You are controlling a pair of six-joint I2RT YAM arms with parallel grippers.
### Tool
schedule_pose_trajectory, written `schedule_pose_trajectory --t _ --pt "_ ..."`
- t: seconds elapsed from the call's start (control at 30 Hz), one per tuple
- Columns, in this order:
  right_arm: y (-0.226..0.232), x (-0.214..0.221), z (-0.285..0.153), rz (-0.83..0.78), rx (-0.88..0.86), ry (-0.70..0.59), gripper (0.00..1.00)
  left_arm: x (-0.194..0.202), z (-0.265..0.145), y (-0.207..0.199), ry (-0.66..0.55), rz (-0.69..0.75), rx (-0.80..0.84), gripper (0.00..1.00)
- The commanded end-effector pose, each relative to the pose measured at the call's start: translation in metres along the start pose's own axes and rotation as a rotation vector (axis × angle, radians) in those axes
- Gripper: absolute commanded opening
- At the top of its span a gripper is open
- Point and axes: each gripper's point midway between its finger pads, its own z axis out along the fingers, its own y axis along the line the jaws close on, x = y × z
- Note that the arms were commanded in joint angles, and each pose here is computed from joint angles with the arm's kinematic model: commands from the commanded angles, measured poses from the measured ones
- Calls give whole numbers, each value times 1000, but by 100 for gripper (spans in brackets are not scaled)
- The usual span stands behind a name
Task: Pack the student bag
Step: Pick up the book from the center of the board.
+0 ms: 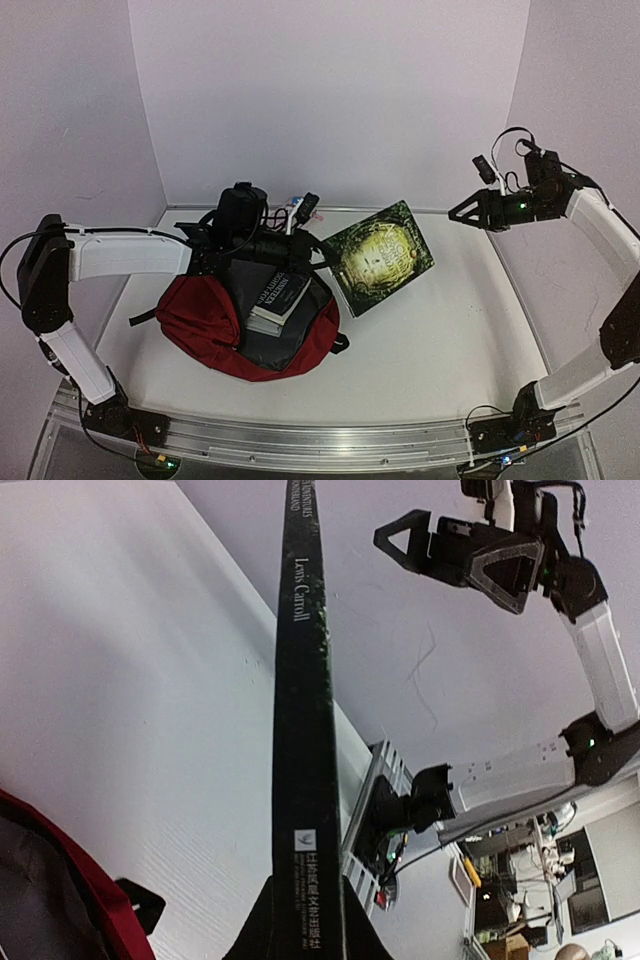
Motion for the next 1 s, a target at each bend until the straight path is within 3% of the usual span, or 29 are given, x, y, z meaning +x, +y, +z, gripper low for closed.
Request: schedule_pose_trajectory --t 0.0,0.23,0.67,0.83,0.97 --pt "24 50 -7 -78 -119 197 98 -13 -31 -76 49 231 198 0" --pt "67 84 -22 -82 -386 371 98 2 -43 -102 136 266 335 0" --pt "102 98 -5 -50 -507 425 87 -1 -41 -109 136 282 375 0" --pt "114 111 7 -24 -548 474 78 -6 -44 -114 112 325 375 0" --pt "117 114 10 11 -572 481 64 -7 -45 -113 109 350 356 0"
